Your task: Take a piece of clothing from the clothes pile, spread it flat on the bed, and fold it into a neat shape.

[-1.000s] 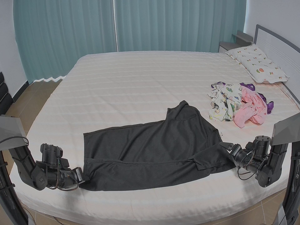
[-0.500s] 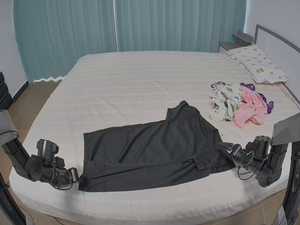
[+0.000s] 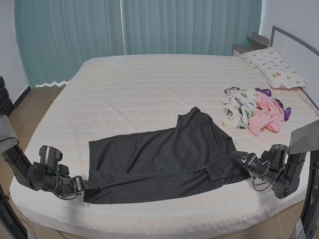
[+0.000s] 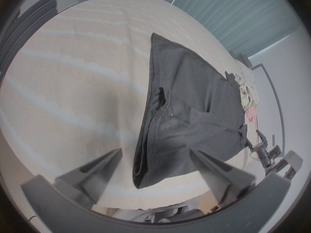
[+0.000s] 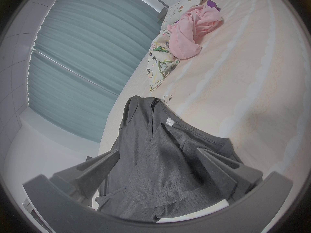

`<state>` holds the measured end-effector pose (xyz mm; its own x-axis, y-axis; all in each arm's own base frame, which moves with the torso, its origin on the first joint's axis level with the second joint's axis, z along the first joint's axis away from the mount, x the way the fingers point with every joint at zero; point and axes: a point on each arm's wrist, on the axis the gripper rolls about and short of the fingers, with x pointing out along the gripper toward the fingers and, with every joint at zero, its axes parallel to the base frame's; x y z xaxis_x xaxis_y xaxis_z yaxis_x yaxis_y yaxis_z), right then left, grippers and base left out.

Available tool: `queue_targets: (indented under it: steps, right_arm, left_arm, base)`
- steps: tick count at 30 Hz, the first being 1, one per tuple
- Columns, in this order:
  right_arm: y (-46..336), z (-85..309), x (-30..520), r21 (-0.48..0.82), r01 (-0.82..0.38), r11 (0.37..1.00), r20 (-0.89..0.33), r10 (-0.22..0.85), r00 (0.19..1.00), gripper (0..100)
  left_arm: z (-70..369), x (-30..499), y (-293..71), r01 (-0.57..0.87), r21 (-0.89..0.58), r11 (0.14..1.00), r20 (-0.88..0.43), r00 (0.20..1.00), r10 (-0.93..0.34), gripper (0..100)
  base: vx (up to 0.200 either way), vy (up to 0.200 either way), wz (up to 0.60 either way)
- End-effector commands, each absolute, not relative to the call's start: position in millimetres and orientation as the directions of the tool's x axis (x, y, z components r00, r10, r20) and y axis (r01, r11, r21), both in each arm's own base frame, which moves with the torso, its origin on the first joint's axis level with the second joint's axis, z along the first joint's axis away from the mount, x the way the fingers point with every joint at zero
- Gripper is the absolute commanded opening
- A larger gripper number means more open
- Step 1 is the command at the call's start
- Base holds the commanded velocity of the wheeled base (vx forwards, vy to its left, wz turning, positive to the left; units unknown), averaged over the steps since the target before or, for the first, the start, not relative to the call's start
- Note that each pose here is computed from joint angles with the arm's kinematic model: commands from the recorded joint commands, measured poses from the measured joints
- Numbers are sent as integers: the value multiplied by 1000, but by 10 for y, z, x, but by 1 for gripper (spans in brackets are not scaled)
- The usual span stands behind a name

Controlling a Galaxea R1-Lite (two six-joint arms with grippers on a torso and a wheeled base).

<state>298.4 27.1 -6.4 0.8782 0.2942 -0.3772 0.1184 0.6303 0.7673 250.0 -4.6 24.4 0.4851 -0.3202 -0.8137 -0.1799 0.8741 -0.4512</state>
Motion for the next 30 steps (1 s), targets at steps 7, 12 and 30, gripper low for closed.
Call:
queue_targets:
  steps: [7, 12, 30]
  right_arm:
    - [277, -54, 2988, 771, 110, 627, -367, 297, 882, 100]
    - [277, -54, 2988, 770, 109, 629, -367, 297, 882, 100]
    - [289, -25, 2980, 768, 100, 632, -360, 298, 884, 100]
  left_arm:
    - [440, 2814, -50, -275, -584, 764, -734, 580, -352, 100]
    - [514, 2963, -153, -246, -586, 772, -716, 603, -351, 100]
    - [248, 3107, -184, -297, -539, 788, -765, 565, -311, 100]
  base:
    - [0, 0, 0]
    - [0, 0, 0]
    - [0, 0, 0]
